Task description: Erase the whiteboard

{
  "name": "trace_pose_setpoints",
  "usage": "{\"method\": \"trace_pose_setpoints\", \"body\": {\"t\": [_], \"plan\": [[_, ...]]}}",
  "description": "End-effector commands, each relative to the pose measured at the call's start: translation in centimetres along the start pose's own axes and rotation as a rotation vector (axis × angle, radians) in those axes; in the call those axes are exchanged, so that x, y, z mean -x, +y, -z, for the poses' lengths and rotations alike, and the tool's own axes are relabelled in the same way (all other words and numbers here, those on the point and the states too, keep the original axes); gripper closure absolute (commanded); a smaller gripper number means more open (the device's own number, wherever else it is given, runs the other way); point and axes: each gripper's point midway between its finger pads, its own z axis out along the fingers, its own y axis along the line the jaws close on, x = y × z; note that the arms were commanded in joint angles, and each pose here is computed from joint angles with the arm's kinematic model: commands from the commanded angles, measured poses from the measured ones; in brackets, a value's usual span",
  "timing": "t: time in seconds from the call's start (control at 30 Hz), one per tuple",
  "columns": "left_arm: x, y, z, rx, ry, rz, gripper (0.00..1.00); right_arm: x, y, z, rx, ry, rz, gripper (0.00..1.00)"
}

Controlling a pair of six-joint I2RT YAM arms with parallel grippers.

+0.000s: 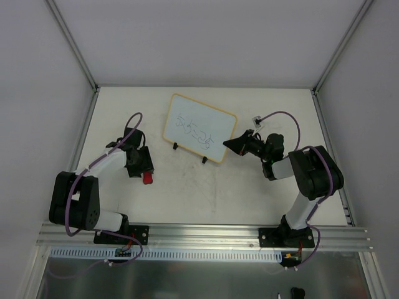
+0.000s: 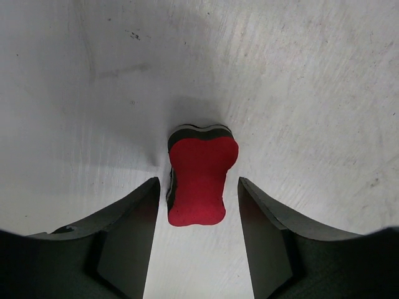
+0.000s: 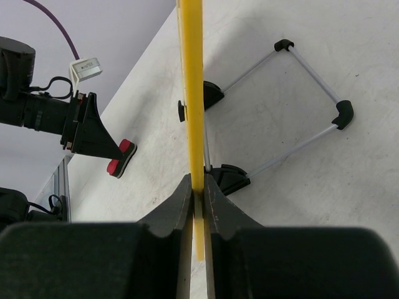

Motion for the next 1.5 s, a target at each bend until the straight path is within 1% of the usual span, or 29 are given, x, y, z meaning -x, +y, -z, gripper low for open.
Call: {"method": "trace_pose_setpoints", "body": {"t": [0.0, 0.13, 0.27, 0.4, 0.53, 0.57, 0.67, 0.73, 0.93, 1.23, 1.27, 1.47], "plan": [[0.9, 0.0, 1.6, 0.054, -0.021, -0.023, 0.47, 4.8, 2.9, -0.9, 0.125, -0.164, 0.182, 0.93], [1.3, 0.0, 2.1, 0.077, -0.020, -0.030, 0.47, 4.7, 2.8, -0.9, 0.121, -0.163, 0.188, 0.93], [0.9, -0.1, 1.8, 0.085, -0.002, -0.040, 0.53, 4.6, 2.7, -0.9, 0.118, -0.162, 0.189, 0.93], [0.3, 0.1, 1.3, 0.103, 0.030, -0.045, 0.53, 4.6, 2.8, -0.9, 0.119, -0.163, 0.188, 0.93], [-0.2, 0.0, 1.0, 0.108, 0.054, -0.062, 0.50, 4.7, 2.8, -0.9, 0.120, -0.164, 0.187, 0.93], [-0.3, -0.1, 1.0, 0.105, 0.058, -0.062, 0.46, 4.7, 2.8, -0.9, 0.121, -0.162, 0.186, 0.93], [-0.3, -0.4, 1.2, 0.097, 0.054, -0.076, 0.39, 4.8, 2.9, -0.9, 0.122, -0.164, 0.187, 0.93], [-0.1, -0.3, 1.2, 0.107, 0.048, -0.082, 0.39, 4.7, 2.8, -0.9, 0.122, -0.163, 0.187, 0.93], [0.2, -0.2, 0.6, 0.132, 0.054, -0.091, 0.44, 4.7, 3.0, -0.8, 0.124, -0.164, 0.186, 0.93], [0.3, 0.3, 0.2, 0.183, 0.047, -0.098, 0.49, 4.8, 3.1, -0.9, 0.128, -0.163, 0.186, 0.93], [0.2, 0.3, 0.1, 0.187, 0.047, -0.100, 0.51, 4.7, 3.0, -0.9, 0.127, -0.162, 0.187, 0.93], [0.0, 0.1, -0.5, 0.202, 0.067, -0.114, 0.52, 4.8, 3.1, -0.8, 0.127, -0.164, 0.184, 0.93]]}}
